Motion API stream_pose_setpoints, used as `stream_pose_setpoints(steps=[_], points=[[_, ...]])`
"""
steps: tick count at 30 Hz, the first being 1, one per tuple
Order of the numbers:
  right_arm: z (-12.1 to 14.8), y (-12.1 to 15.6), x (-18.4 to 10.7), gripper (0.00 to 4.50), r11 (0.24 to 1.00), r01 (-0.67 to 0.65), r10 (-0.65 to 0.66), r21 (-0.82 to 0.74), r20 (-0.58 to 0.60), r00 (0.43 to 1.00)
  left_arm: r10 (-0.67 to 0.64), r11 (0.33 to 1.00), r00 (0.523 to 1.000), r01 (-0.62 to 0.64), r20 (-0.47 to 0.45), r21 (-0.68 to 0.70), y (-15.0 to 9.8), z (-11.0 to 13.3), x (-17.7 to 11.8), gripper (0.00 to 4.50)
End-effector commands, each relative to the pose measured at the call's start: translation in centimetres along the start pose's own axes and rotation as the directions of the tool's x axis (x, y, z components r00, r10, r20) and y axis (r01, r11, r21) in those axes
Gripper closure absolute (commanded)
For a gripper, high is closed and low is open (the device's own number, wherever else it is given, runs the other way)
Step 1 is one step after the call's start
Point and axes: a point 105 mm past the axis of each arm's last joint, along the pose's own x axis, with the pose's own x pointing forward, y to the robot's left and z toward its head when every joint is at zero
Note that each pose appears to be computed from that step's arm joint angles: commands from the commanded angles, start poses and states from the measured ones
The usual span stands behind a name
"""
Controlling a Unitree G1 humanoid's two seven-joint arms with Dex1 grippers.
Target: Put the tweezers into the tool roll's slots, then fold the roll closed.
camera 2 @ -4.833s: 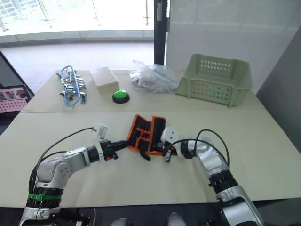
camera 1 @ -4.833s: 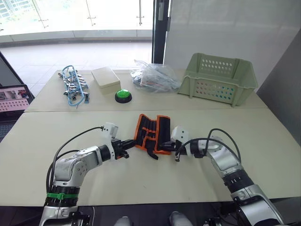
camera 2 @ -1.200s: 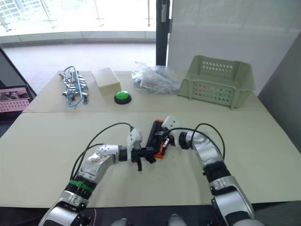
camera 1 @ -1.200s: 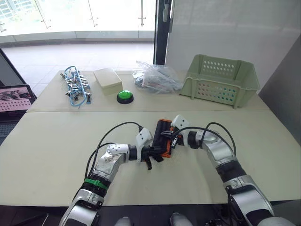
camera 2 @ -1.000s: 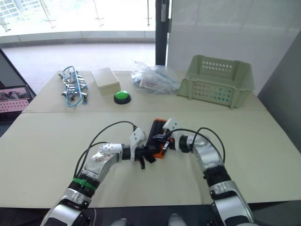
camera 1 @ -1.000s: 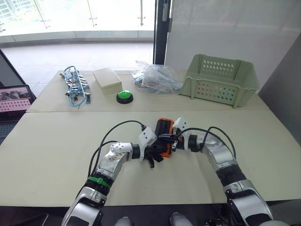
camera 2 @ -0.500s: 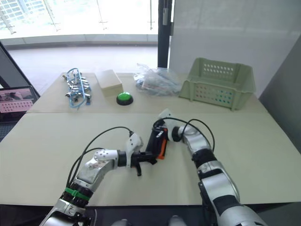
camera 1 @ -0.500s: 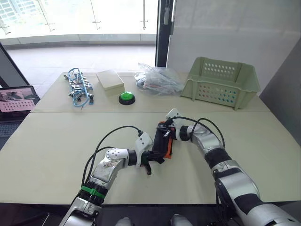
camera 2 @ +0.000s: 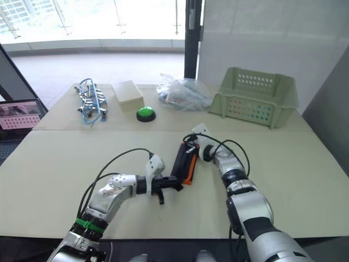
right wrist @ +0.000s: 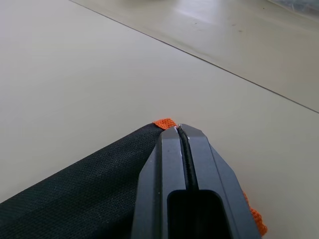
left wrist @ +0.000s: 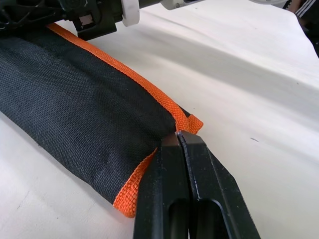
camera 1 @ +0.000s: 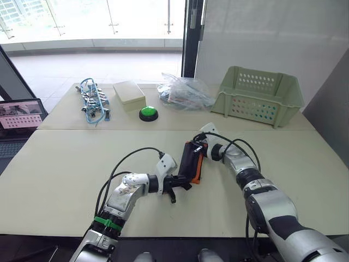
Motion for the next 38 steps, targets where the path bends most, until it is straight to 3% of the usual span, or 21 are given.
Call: stream_pose_setpoints(steps=[1, 4, 7, 10, 11, 12, 16, 19, 24, 26, 33, 38], points=[[1.7, -0.7, -0.7, 4.50, 0.998, -0.004, -0.003, 0.062, 0.115, 0.993, 0.067, 0.998, 0.996, -0.066, 0.053, -0.022, 1.1, 0.6, -0.3, 4.48], [3.6, -1.3, -1.3, 4.50, 0.998, -0.020, 0.006, 0.066, 0.201, 0.979, 0.084, 0.996, 0.975, -0.078, 0.205, -0.037, 1.5, 3.9, -1.1, 4.48], [4.5, -2.3, -2.8, 4.50, 0.998, -0.052, 0.041, 0.045, 0.220, 0.975, 0.138, 0.990, 0.930, -0.139, 0.341, -0.022, 2.1, 7.2, -3.8, 4.48], [4.9, -3.0, -4.4, 4.50, 0.997, -0.078, 0.077, -0.006, 0.223, 0.972, 0.219, 0.974, 0.890, -0.222, 0.400, -0.041, 2.8, 8.6, -6.8, 4.48], [4.8, -3.3, -5.1, 4.50, 0.996, -0.083, 0.090, -0.038, 0.215, 0.973, 0.249, 0.966, 0.881, -0.256, 0.401, -0.038, 2.9, 8.6, -8.3, 4.23], [4.8, -3.6, -5.7, 4.50, 0.994, -0.089, 0.100, -0.062, 0.207, 0.973, 0.277, 0.957, 0.876, -0.288, 0.395, -0.033, 3.0, 8.5, -9.4, 3.97], [4.6, -4.5, -8.5, 3.38, 0.984, -0.117, 0.140, -0.134, 0.179, 0.974, 0.430, 0.887, 0.850, -0.461, 0.304, 0.036, 3.5, 6.4, -15.0, 2.74], [4.5, -5.0, -11.1, 2.38, 0.974, -0.145, 0.174, -0.171, 0.165, 0.971, 0.596, 0.782, 0.781, -0.617, 0.184, 0.088, 4.3, 3.2, -20.8, 1.77], [3.7, -5.8, -14.1, 0.67, 0.978, -0.130, 0.154, -0.163, 0.148, 0.977, 0.734, 0.667, 0.679, -0.729, 0.034, 0.152, 4.0, -0.9, -27.0, 0.08], [2.6, -5.9, -15.3, 0.02, 0.979, -0.128, 0.147, -0.157, 0.117, 0.982, 0.765, 0.635, 0.644, -0.755, 0.007, 0.163, 3.6, -1.6, -28.9, 0.00], [0.0, -6.0, -17.9, 0.02, 0.990, -0.109, 0.114, -0.089, 0.056, 0.992, 0.800, 0.595, 0.600, -0.789, -0.017, 0.156, 2.3, -1.9, -31.7, 0.00], [-0.2, -6.3, -18.1, 0.02, 0.992, -0.077, 0.083, -0.101, 0.056, 0.995, 0.815, 0.574, 0.579, -0.797, -0.033, 0.190, 2.5, -2.3, -31.5, 0.00]])
